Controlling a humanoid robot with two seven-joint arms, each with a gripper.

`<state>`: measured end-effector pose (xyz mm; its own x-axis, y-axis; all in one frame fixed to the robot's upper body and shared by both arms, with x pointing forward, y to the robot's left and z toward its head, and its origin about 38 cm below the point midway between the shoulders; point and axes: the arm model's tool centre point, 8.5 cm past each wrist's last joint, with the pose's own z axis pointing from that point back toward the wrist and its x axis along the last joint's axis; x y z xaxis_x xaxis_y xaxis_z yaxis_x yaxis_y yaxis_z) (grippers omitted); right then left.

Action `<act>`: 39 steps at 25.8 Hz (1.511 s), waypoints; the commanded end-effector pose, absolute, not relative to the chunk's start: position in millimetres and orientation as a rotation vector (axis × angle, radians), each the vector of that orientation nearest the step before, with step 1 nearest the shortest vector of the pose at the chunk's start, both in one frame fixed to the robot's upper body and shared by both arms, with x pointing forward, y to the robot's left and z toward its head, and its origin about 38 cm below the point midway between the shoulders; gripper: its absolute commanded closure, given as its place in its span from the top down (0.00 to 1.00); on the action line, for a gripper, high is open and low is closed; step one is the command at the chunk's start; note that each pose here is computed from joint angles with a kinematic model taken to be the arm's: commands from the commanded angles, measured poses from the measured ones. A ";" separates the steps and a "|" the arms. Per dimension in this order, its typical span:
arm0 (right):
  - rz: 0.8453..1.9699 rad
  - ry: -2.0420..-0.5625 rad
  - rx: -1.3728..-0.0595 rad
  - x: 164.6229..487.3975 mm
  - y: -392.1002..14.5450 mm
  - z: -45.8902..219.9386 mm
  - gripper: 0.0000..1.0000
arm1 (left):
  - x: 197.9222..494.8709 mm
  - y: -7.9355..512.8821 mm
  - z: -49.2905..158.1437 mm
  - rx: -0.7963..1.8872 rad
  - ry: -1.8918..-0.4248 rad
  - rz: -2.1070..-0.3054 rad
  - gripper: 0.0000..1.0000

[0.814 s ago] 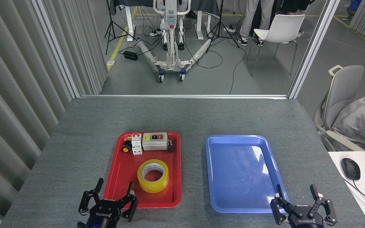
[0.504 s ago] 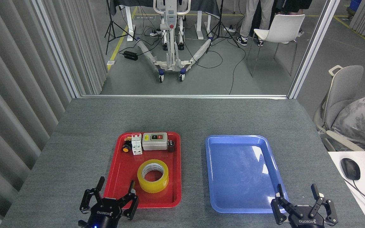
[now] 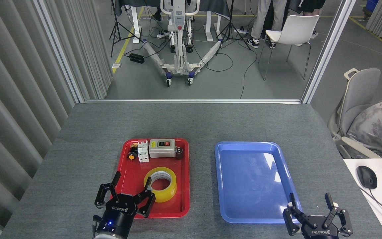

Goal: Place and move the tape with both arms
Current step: 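Move the left gripper forward to the yellow tape roll in the red tray, then insert the left gripper into the tape roll's hole and grip it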

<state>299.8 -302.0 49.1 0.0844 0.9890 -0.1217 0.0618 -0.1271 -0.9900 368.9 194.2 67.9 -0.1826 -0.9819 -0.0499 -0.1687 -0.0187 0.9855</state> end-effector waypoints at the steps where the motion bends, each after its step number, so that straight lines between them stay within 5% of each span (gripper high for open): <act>1: 1.209 -1.135 -1.385 301.6 -301.6 49.6 1.00 | 384.5 189.2 67.2 1.252 -1.457 -1.298 0.99; 17: 1.201 -1.133 -1.393 303.6 -300.6 51.1 1.00 | 449.7 170.4 19.6 1.186 -1.231 -1.321 0.99; 26: 1.202 -1.143 -1.391 305.3 -298.5 52.1 1.00 | 465.0 153.2 34.3 1.122 -1.237 -1.330 0.99; 35: 1.191 -1.160 -1.403 313.5 -296.5 58.9 1.00 | 485.4 160.1 40.9 0.871 -1.050 -1.360 1.00; 39: 1.191 -1.159 -1.401 313.0 -296.1 58.3 1.00 | 490.5 169.9 39.0 0.676 -0.823 -1.466 1.00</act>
<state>313.0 -296.1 58.5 0.0833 0.9900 -0.1142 0.0881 -0.1215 -0.9887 488.4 164.3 39.8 -0.0712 -0.9950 0.0700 0.4250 0.0332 0.9046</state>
